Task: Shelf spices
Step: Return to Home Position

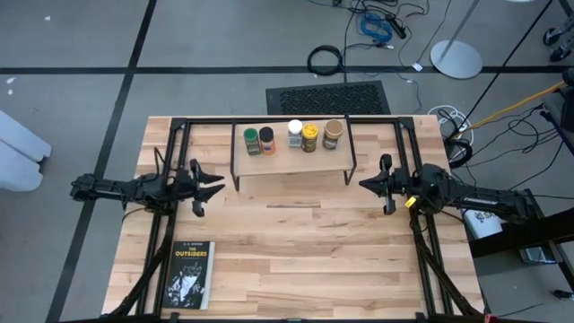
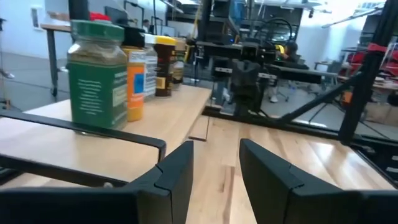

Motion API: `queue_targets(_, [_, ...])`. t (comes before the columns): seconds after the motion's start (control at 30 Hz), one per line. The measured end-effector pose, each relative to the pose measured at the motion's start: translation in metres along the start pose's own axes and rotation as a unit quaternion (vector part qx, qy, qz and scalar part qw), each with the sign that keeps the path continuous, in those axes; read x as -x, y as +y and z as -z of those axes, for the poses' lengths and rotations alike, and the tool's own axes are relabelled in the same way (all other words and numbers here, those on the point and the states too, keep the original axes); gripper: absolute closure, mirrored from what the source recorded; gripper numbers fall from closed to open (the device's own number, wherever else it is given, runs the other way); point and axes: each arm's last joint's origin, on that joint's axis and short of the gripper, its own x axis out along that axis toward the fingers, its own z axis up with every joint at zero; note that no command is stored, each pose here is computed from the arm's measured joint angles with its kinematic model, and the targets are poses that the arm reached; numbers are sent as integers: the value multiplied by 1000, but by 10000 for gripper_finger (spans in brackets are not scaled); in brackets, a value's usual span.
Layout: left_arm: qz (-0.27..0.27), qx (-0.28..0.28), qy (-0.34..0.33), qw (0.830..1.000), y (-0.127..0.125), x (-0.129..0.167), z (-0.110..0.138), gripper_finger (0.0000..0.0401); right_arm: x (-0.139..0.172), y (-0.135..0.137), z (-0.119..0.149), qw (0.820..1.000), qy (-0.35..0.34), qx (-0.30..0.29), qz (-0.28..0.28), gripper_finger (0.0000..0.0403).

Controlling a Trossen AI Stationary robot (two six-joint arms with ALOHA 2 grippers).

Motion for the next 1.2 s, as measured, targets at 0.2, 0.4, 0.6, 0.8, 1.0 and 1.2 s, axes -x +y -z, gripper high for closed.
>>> queue_targets(0.2, [35,-12,6,999,-2,0,1,263,0,0,0,1000,-1,0,0,403])
queue_targets(0.4, [64,-34,11,997,-4,0,2,263,0,1,0,1000,0,7,-16,403])
queue_targets(0.6, [58,-43,9,997,-3,0,2,263,0,3,0,999,0,10,-49,403])
queue_targets(0.8, [50,-41,8,998,-2,0,1,263,1,4,1,997,9,-1,-74,403])
queue_targets(1.0, [45,-41,8,998,-2,0,1,263,3,6,-2,995,-7,-19,-93,403])
queue_targets(1.2, [44,-40,8,998,-2,0,1,263,3,10,3,998,15,-31,-60,403])
